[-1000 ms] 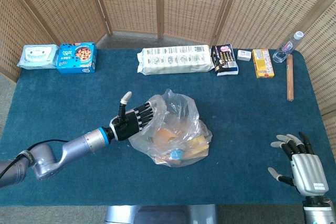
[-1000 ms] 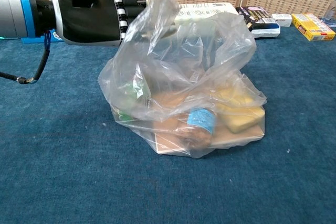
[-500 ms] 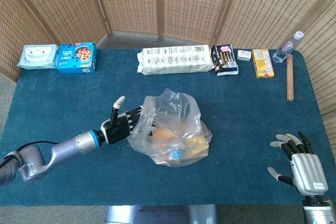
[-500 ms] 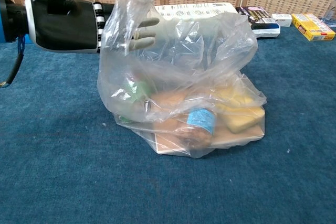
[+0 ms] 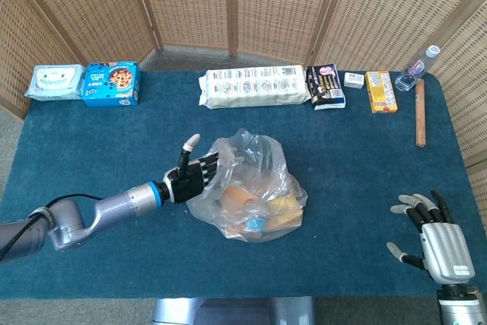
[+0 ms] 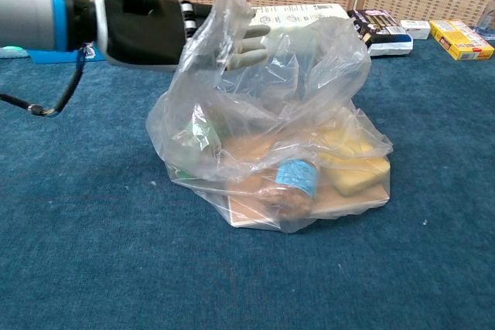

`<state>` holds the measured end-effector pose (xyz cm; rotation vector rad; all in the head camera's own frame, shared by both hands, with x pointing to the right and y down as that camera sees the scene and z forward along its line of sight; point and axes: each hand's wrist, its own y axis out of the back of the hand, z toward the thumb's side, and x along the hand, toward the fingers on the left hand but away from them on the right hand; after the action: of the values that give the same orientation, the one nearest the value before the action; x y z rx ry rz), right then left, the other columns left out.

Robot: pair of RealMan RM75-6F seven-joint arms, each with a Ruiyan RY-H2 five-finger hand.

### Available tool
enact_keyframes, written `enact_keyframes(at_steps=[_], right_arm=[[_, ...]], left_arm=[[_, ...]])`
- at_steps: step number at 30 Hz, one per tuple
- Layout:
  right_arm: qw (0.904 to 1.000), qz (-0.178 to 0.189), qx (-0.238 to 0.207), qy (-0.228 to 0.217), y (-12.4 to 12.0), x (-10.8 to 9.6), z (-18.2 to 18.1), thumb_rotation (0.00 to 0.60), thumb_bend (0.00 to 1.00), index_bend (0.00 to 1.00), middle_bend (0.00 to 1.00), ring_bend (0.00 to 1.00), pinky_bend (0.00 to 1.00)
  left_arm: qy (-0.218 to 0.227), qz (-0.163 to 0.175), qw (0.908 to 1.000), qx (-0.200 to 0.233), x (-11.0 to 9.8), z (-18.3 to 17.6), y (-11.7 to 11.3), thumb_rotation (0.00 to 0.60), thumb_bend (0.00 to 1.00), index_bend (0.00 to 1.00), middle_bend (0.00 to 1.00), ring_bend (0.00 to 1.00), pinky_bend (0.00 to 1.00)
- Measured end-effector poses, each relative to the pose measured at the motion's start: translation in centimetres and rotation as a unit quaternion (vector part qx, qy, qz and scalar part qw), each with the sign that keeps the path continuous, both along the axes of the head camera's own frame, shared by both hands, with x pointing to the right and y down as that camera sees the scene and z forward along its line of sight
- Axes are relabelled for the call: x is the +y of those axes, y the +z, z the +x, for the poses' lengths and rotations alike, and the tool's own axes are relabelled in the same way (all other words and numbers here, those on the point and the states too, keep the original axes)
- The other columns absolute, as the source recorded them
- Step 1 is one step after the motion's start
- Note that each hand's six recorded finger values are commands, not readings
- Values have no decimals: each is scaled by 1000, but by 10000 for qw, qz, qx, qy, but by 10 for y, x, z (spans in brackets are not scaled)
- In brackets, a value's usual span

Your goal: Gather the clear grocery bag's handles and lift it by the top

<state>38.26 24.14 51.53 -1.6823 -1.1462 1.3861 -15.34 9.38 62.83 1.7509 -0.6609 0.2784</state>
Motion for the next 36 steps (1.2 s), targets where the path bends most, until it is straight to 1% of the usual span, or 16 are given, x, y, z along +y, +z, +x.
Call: enact_keyframes(at_steps=[5, 8, 9, 10, 11, 12, 14, 16, 22, 26, 30, 36], right_arm=[[10000, 37, -53, -12, -2, 0, 0, 600, 196, 346, 234, 173, 0], [10000, 58, -66, -11, -2, 0, 1, 600, 196, 351, 235, 173, 0], [10000, 69, -71, -10, -3, 0, 1, 600, 196, 352, 235, 173, 0], [9999, 83, -79, -9, -3, 0, 1, 600, 195, 353, 235, 173, 0], [9999, 93, -87, -8, -4, 1, 1, 600, 196, 353, 235, 173, 0], [9999, 103, -94, -9, -4, 1, 1, 600, 196, 354, 235, 173, 0], [9999, 124, -97, -8, -5, 1, 1, 600, 196, 355, 236, 173, 0], [9998, 144, -108, 2, -6, 0, 2, 600, 196, 356, 238, 173, 0], [9998, 162, -116, 5, -6, 0, 2, 600, 196, 357, 240, 173, 0], [9998, 165, -128, -17, -5, -1, 1, 600, 196, 358, 240, 173, 0], [9998, 155, -144, -46, -5, -2, -1, 600, 196, 359, 241, 173, 0], [9997, 166, -167, -76, -6, -2, -3, 600, 195, 359, 241, 172, 0]], left_arm=[[-280, -332, 9991, 16, -9, 16, 4, 0, 141, 0, 65, 56, 203], [-379, -466, 9982, 54, -12, 31, 5, 0, 195, 0, 67, 60, 217], [-414, -492, 9979, 99, -13, 36, 4, 0, 214, 0, 73, 68, 230], [-457, -515, 9975, 144, -14, 40, 3, 0, 242, 6, 99, 94, 263], [-539, -550, 9969, 185, -15, 42, 3, 11, 267, 34, 143, 137, 311], [-612, -578, 9962, 209, -17, 44, 3, 32, 285, 62, 180, 170, 348], [-811, -636, 9943, 259, -21, 46, 2, 138, 327, 156, 273, 255, 437], [-977, -647, 9926, 304, -24, 46, 1, 209, 340, 209, 322, 301, 472], [-1204, -524, 9905, 410, -22, 32, -5, 307, 349, 363, 470, 434, 567], [-1357, -388, 9890, 452, -22, 15, -11, 319, 350, 440, 551, 502, 609], [-1523, -229, 9860, 631, -25, 2, -22, 323, 350, 458, 565, 515, 618], [-1635, 74, 9817, 970, -26, -14, -40, 322, 350, 458, 565, 515, 618]])
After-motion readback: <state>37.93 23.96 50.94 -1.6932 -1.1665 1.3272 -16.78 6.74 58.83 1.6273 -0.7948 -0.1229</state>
